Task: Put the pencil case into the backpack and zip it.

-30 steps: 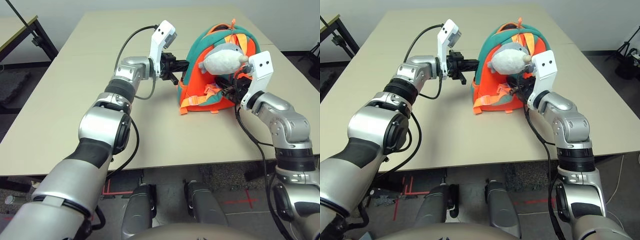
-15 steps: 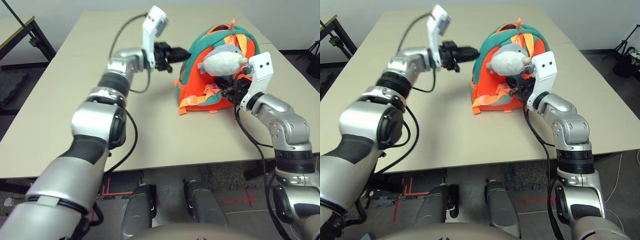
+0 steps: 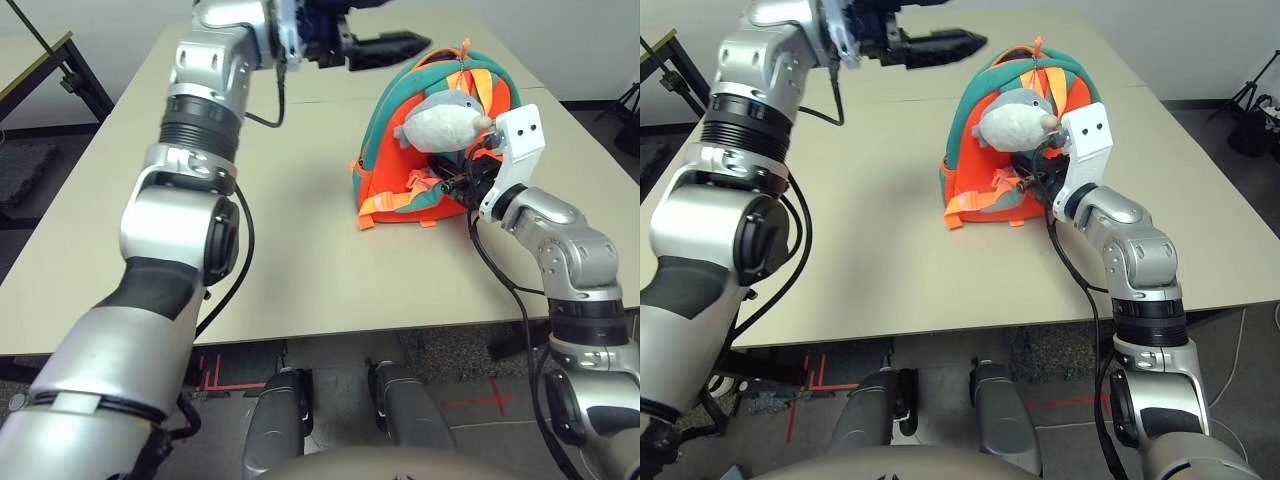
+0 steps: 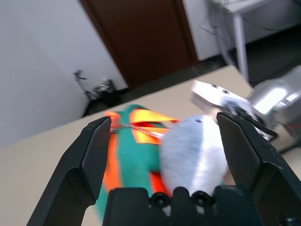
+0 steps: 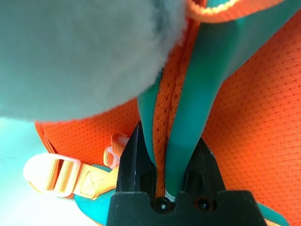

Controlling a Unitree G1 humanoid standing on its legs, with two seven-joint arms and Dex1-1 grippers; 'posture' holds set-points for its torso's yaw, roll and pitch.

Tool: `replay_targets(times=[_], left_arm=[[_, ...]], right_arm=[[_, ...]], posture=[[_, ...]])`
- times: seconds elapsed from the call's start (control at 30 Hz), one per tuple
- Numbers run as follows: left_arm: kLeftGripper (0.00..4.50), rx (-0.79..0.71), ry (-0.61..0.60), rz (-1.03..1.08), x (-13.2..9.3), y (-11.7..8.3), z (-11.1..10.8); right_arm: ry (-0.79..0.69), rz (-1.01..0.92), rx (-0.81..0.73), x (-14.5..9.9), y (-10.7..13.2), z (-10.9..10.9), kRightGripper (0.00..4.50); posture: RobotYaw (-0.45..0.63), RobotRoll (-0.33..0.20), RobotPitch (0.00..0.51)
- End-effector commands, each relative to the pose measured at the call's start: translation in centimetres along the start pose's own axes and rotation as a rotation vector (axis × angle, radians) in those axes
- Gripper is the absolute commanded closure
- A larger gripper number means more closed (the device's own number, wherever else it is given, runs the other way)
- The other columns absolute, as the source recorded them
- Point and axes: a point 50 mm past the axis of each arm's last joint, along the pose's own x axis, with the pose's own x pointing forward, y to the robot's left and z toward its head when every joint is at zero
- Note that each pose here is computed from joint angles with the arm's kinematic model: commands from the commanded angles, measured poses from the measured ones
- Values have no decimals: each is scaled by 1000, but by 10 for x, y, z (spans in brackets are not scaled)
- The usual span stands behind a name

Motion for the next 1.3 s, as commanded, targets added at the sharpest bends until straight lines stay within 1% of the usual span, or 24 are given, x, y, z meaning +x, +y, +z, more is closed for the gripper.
replay_targets(times=[0.03,0.37,0.63,0.77,0.9,1.0,1.1,1.13,1.17,1.23,1.3], left_arm=[[0,58,47,-37,5,-3,0],[0,85,120,-93,17,-9,-15],[0,103,193,-102,40,-16,-36],[0,115,214,-95,48,-19,-42],[0,119,208,-68,49,-17,-42],[609,126,210,-27,46,-13,-41],[1779,131,214,1,41,-9,-40],[2098,129,214,10,40,-8,-39],[2550,129,214,18,38,-7,-38],[3256,126,208,35,32,-3,-35],[3811,128,200,51,25,1,-30]], right_arm=[[33,-6,0,0,-1,-7,4107],[34,-10,1,-1,-1,-8,4107],[33,-7,4,0,0,-9,4107],[33,-7,5,0,1,-9,4107],[35,-10,6,-1,1,-10,4107],[36,-11,7,-1,1,-10,4107],[37,-10,8,-1,1,-11,4107],[37,-9,8,0,2,-11,4107],[37,-8,8,0,2,-11,4107],[37,-5,8,1,2,-11,4107],[37,-2,9,2,3,-11,4107]], posture=[[-248,0,97],[-253,0,94],[-253,0,98],[-256,0,99],[-260,0,101],[-258,0,103],[-254,0,103],[-251,0,105],[-248,0,105],[-242,0,106],[-239,0,106]])
